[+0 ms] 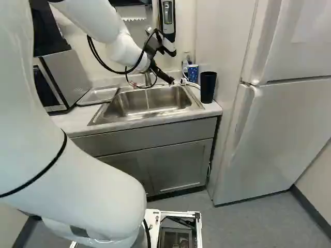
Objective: Rinse the cup and place it in the tray
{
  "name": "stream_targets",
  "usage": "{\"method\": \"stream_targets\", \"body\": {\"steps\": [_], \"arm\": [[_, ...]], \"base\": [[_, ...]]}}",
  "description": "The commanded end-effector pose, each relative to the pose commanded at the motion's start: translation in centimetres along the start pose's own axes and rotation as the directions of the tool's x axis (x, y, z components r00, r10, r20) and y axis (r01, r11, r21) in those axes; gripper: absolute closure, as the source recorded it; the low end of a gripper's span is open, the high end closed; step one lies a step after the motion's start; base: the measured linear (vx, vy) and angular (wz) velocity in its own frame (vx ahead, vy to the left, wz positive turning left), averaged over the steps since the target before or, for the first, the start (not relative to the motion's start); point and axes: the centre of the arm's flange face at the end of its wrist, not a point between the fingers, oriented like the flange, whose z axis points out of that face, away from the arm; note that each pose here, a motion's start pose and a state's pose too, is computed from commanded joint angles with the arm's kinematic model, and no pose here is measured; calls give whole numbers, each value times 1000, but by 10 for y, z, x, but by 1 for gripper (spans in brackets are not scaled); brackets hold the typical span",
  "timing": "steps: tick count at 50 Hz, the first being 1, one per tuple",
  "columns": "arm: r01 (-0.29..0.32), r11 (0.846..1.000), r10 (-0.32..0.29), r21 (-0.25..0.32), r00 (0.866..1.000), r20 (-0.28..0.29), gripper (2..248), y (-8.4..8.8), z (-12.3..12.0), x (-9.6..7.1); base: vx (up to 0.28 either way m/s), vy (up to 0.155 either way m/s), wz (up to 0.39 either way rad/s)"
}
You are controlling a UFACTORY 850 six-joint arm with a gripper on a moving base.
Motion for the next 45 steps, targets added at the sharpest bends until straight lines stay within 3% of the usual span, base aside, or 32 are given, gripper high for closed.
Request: {"method": "stream_targets", "body": {"steps": [17,33,45], "arm": [[69,995,-71,-67,997,-35,3,6,0,4],[133,980,-142,-145,989,-50,3,12,-1,6],[56,978,-72,-202,995,-74,3,18,-2,8]], "base": [[0,0,0],[0,0,0],[0,0,0]]}}
